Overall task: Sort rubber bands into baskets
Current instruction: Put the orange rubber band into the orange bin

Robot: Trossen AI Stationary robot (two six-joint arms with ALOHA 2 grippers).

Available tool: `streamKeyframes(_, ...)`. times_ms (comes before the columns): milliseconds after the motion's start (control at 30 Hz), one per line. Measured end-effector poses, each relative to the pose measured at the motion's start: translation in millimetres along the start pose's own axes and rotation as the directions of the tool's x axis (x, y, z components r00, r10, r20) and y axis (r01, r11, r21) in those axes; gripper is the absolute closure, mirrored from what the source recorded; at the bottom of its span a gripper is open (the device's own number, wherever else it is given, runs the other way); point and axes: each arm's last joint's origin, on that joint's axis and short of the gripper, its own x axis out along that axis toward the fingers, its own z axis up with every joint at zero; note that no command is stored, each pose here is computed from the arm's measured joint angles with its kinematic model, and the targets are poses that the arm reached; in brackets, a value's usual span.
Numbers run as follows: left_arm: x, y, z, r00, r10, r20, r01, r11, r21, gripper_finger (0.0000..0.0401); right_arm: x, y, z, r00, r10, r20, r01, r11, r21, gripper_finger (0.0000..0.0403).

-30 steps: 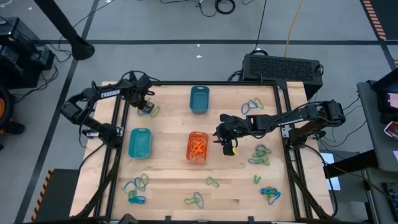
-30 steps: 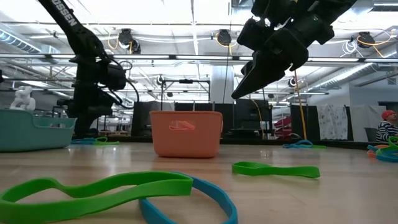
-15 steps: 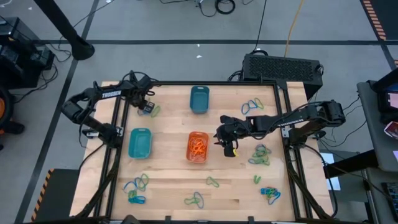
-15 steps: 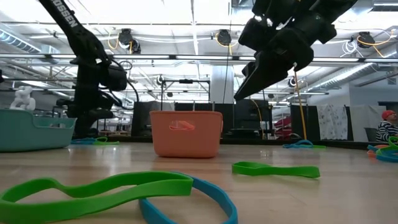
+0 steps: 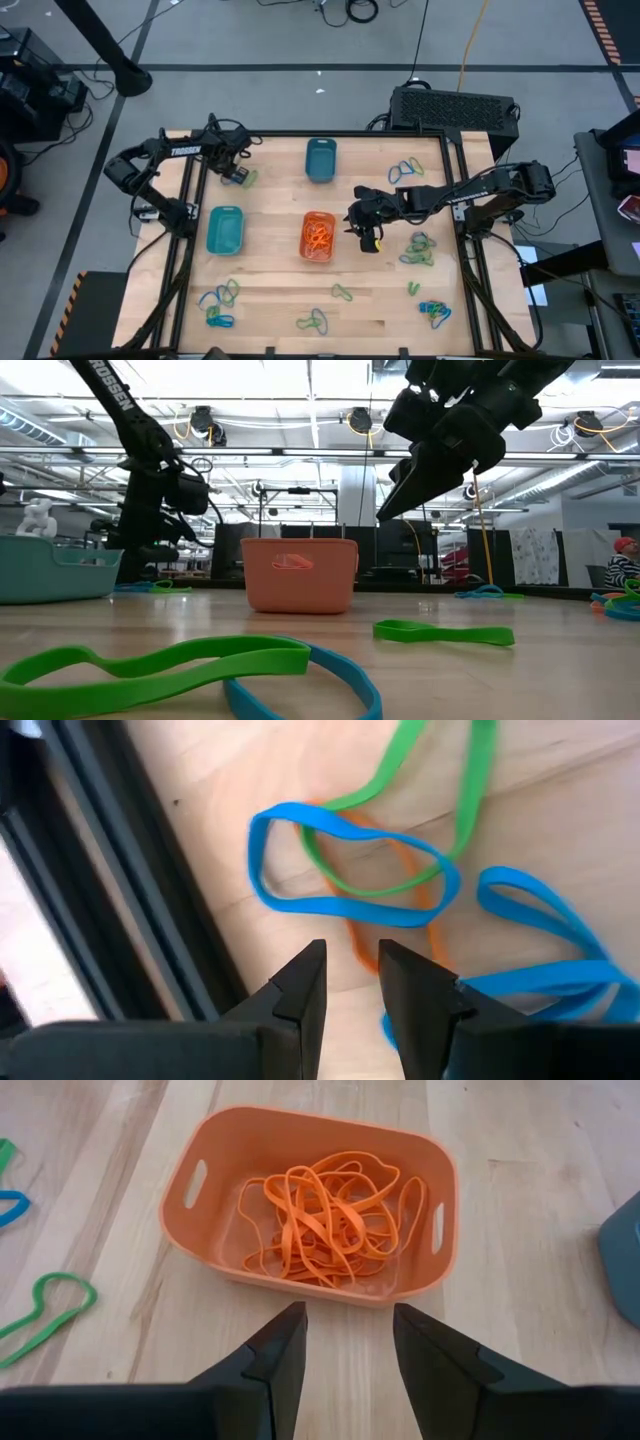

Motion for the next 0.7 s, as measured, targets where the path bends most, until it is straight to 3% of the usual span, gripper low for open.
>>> streamKeyframes(133, -1, -4, 2, 0.998, -0.067, 0.010, 0.067, 0.998, -0.005, 0.0299, 0, 0, 0, 1.000, 0.000, 0.000, 0.000, 1.000, 0.000, 0.0259)
streamKeyframes(700, 7, -21, 1, 0.998, -0.057, -0.025, 0.059, 0.995, 0.084, 0.0300, 0, 4, 0, 1.000, 0.011, 0.000, -0.011, 1.000, 0.013, 0.0259)
